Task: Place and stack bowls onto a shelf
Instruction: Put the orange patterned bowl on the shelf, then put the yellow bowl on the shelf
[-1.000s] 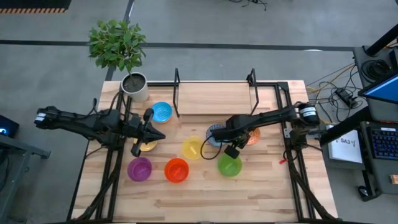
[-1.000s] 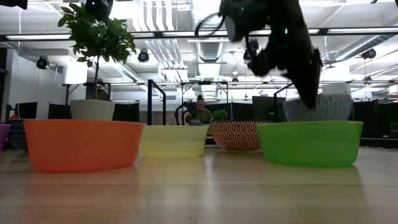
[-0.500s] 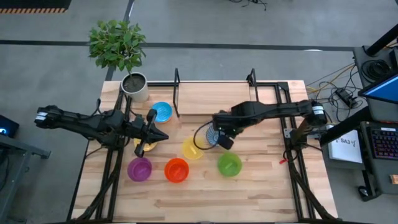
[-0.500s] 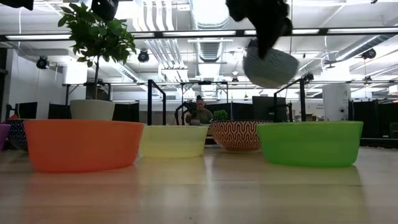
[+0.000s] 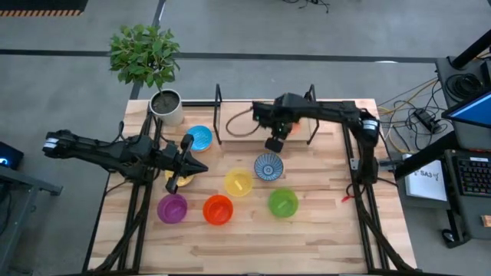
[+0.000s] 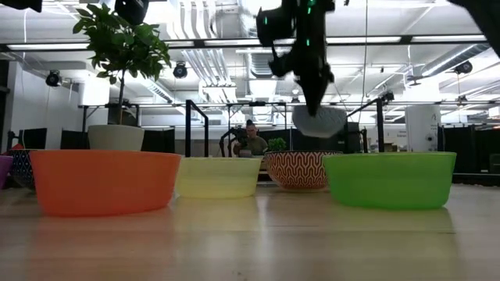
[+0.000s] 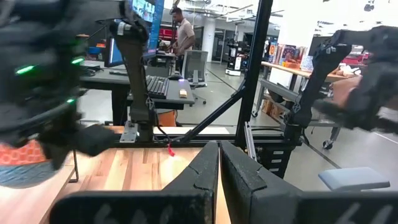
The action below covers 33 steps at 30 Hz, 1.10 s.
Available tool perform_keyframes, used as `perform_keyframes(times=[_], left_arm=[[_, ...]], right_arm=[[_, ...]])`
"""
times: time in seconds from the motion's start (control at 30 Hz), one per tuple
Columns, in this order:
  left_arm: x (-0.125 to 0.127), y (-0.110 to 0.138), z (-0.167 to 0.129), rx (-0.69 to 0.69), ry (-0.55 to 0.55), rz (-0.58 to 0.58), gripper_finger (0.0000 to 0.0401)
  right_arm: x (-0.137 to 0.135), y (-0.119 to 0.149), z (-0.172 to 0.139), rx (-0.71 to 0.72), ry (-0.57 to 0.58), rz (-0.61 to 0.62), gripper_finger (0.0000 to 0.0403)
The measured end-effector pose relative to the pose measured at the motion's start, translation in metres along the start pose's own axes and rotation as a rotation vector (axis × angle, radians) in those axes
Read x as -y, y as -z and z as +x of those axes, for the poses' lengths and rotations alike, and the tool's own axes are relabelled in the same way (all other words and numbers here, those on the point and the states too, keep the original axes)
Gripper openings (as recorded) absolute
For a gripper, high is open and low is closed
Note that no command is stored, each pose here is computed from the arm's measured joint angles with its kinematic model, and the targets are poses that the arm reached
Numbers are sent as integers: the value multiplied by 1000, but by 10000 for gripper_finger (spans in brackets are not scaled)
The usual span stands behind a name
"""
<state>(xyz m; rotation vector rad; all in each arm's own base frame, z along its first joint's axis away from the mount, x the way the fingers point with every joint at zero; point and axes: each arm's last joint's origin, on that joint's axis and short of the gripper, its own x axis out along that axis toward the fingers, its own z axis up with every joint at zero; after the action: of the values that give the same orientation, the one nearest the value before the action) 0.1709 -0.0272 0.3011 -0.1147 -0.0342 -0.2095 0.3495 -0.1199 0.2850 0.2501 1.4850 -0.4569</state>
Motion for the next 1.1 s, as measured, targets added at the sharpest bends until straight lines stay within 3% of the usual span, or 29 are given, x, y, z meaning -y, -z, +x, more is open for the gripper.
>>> perform_keyframes(times=[0.27, 0.63, 0.97, 1.1], left_arm=[[0, 0, 0, -2, 0, 0, 0], [0, 0, 0, -2, 0, 0, 0], [0, 0, 0, -1, 0, 0, 0], [0, 0, 0, -6, 0, -7, 0]], right_arm=[[45, -14, 35, -87, 10, 54, 13], [50, -25, 62, -120, 17, 27, 14], [52, -28, 55, -50, 24, 22, 98], [54, -24, 41, -12, 44, 58, 107]])
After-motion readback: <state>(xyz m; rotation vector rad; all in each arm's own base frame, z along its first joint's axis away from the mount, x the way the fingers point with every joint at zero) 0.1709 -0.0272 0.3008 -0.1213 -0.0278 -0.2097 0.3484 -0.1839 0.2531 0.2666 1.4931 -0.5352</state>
